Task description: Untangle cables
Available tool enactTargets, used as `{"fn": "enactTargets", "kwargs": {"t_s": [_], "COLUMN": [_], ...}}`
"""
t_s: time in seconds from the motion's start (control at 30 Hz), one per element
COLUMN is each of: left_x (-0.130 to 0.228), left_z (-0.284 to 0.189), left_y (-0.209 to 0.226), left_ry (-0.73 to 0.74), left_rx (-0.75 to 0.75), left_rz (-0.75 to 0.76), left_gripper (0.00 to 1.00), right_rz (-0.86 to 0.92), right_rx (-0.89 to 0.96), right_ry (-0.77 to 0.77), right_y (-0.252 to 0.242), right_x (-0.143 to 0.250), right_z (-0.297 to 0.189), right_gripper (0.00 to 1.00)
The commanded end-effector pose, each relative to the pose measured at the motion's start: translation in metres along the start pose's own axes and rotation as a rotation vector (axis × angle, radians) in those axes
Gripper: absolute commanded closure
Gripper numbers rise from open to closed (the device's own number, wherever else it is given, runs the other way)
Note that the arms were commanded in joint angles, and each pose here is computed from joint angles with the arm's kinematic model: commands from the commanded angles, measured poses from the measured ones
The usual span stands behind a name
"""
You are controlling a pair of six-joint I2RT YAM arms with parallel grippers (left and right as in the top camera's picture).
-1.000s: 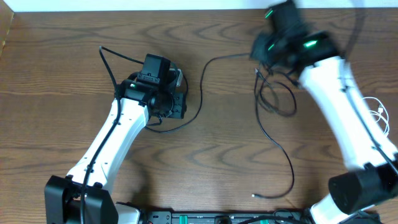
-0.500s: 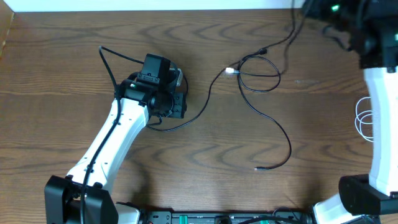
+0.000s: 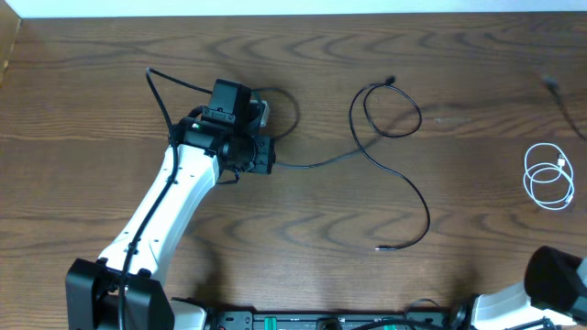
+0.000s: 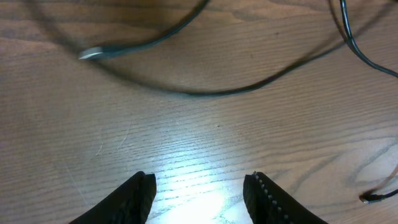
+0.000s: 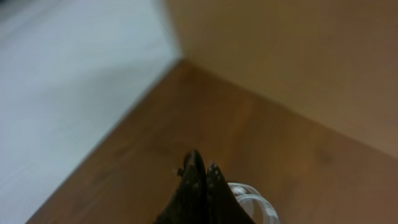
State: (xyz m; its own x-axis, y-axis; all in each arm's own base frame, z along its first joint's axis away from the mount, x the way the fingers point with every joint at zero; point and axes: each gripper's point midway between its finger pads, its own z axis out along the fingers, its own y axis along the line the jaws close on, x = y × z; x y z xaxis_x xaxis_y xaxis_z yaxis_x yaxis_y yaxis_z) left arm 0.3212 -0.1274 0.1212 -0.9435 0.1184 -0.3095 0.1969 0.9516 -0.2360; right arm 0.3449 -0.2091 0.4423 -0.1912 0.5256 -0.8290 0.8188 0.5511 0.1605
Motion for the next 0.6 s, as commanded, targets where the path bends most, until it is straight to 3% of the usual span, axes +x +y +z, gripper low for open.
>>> {"fn": "enactTargets", "kwargs": {"t_s": [0.0,0.13,0.43,0.57], "left_x": [0.000,0.000,-0.001,-0.001], "left_z": [-0.005,-0.005,-0.005,-0.005], "left_y": [0.002,0.002,0.002,0.002], "left_ry": [-0.015,-0.015,-0.017,-0.018], "left_rx": [-0.009,-0.009,-0.008,-0.008], "left_rz": [-0.009,-0.009,-0.009,-0.009], "left_gripper": [0.49,0.49,0.49,0.49], "right_rz": [0.180,0.139,-0.243,-0.316], "right_rx": [0.164,0.077,-0.124,-0.288], "right_ry": [-0.020,0.120,0.468,0.588], "right_y": [-0.056,-0.052,0.006,0.044], "right_x": [-0.012,0.007,0.093,0.128], "right_z": [0.012,0.032,0.078,0.081], "right_gripper": [0.99,0.99,0.99,0.99]}}
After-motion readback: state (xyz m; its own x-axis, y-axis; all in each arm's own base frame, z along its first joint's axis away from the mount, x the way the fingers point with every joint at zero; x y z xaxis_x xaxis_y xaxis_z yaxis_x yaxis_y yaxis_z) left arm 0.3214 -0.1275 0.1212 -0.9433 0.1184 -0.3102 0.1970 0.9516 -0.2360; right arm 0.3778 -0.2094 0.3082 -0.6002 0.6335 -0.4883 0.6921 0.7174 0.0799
